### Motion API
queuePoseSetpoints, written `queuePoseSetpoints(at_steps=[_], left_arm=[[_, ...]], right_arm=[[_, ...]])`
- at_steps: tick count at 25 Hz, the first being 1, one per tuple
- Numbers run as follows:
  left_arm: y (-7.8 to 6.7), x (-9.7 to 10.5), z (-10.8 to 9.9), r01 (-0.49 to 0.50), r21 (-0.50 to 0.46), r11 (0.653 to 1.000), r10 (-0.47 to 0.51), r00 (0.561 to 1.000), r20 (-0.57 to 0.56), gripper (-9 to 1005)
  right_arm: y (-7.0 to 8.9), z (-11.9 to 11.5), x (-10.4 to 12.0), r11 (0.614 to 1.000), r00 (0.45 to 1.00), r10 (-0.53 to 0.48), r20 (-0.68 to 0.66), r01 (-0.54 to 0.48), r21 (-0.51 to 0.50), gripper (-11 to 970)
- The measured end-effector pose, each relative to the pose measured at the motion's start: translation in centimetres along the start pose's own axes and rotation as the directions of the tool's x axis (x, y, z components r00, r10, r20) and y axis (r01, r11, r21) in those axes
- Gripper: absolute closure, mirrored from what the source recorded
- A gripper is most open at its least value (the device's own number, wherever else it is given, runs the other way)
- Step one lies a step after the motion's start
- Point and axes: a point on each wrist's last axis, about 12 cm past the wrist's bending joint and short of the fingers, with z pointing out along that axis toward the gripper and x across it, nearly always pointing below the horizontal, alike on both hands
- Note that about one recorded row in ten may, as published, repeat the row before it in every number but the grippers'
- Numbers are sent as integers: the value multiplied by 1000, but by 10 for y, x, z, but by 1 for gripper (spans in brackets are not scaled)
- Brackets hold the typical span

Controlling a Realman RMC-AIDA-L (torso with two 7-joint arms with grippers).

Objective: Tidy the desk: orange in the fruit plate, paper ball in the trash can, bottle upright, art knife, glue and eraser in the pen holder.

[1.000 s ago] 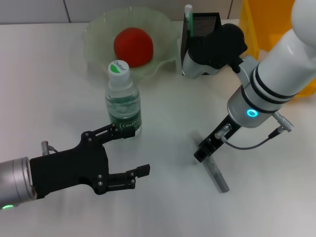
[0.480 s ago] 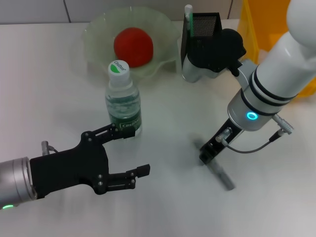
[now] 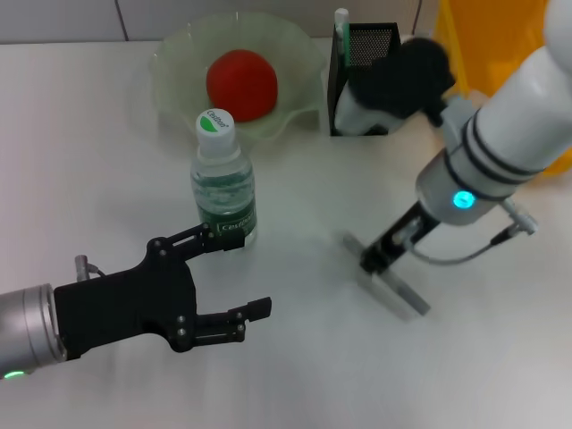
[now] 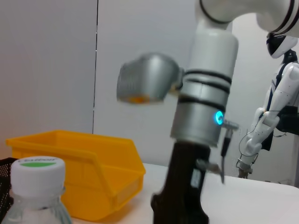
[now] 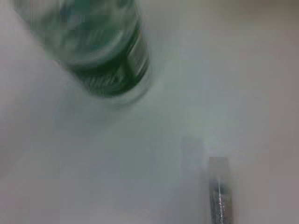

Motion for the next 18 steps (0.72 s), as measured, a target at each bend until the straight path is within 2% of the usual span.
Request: queuePoseSetpoints(at_steps=[2,3,4,5,7,8,9,10,12,13,14,17,18], left_arm=[[0,0,0,1,-1,1000,-1,1000,0,137],[0,0,-1,2,-2,1000,-2,1000,0,137],[0,0,-1,2,-2,1000,-2,1000,0,137],[-1,0,-1,2,-2,1000,-2,1000,0,137],[-1,1,-1,2,-2,1000,-2,1000,0,137],[-1,1,-1,1,-2,1000,-1,1000,0,137],[-1,1,-1,1,-2,1000,-1,1000,0,137],[-1,1,-1,1,-2,1000,-1,1000,0,137],[-1,1,-1,1,-2,1000,-1,1000,0,137],[-1,1,-1,1,-2,1000,-1,1000,0,137],[-1,1,-1,2,-2,1000,-2,1000,0,137],[-1,1,0,2,-2,1000,-2,1000,0,137],[-1,1,0,2,-1,1000,-2,1000,0,137]], right_arm=[[-8,-14,1,1000,997,19,80,-21,22,817],[-21,-38,1,997,974,31,224,-47,63,818],[-21,-38,1,997,974,31,224,-47,63,819],[-28,-50,3,995,949,35,314,-64,82,820],[-39,-70,8,989,872,30,488,-96,110,821],[-47,-85,15,987,756,-2,654,-102,121,821],[-47,-85,15,987,756,-2,654,-102,121,821],[-49,-89,19,988,706,-18,708,-97,123,821],[-52,-93,25,989,588,-61,807,-76,130,822],[-54,-91,28,987,488,-107,866,-50,151,822],[-54,-91,28,987,488,-107,866,-50,151,822],[-58,-73,27,985,396,-163,904,7,175,823],[-63,-59,24,981,359,-187,914,30,189,824]])
